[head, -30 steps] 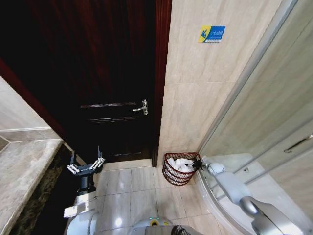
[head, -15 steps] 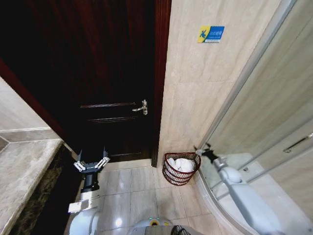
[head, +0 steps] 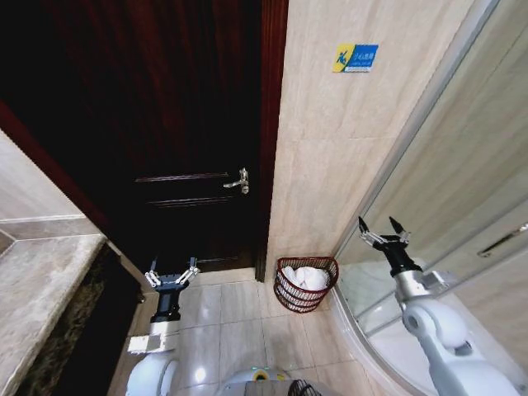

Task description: Discard the used towel into the hamper.

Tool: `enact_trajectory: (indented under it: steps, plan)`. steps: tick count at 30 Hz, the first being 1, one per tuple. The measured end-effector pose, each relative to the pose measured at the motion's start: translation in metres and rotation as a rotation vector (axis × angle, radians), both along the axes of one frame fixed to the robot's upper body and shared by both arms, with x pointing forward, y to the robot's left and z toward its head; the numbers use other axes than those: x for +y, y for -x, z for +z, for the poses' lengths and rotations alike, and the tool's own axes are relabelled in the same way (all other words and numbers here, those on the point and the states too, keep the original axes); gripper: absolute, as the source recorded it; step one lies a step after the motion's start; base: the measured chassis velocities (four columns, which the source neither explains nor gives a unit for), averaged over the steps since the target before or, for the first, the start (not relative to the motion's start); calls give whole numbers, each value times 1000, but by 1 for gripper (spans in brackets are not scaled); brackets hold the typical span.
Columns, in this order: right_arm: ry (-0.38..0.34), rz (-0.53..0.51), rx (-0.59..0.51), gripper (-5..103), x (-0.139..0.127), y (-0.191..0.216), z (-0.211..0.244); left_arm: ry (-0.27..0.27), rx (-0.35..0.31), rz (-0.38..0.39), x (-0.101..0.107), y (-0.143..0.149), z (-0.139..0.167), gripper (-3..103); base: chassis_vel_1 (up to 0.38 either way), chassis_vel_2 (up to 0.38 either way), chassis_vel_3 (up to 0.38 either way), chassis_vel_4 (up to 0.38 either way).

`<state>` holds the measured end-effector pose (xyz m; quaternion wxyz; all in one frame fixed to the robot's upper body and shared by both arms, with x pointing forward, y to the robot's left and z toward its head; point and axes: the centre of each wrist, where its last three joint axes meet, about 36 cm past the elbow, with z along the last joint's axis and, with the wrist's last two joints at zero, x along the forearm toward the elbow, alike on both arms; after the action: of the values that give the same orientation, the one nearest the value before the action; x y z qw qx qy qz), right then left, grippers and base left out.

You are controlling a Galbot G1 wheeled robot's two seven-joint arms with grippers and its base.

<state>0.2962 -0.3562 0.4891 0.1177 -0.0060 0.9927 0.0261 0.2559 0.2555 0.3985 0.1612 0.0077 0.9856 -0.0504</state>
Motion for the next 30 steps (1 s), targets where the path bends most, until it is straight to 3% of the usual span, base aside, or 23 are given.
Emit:
enact_trajectory:
  steps: [9, 15, 18, 24, 30]
  plan:
    - [-18, -30, -43, 100, 11, 15, 13, -82, 9, 2, 45, -5, 39, 100, 0, 0, 0, 0]
    - [-43, -26, -49, 100, 18, 18, 13, -74, 30, -34, 60, -3, 70, 100, 0, 0, 0, 0]
    - [-54, -26, -57, 100, 20, 16, 14, -102, 27, -71, 70, 1, 88, 100, 0, 0, 0, 0]
    - [-75, -27, -64, 100, 22, 18, 16, -90, 26, -63, 65, 13, 102, 100, 0, 0, 0, 0]
    - [-106, -45, -93, 100, 29, 26, 24, -35, 56, 7, 36, 34, 99, 100, 0, 0, 0, 0]
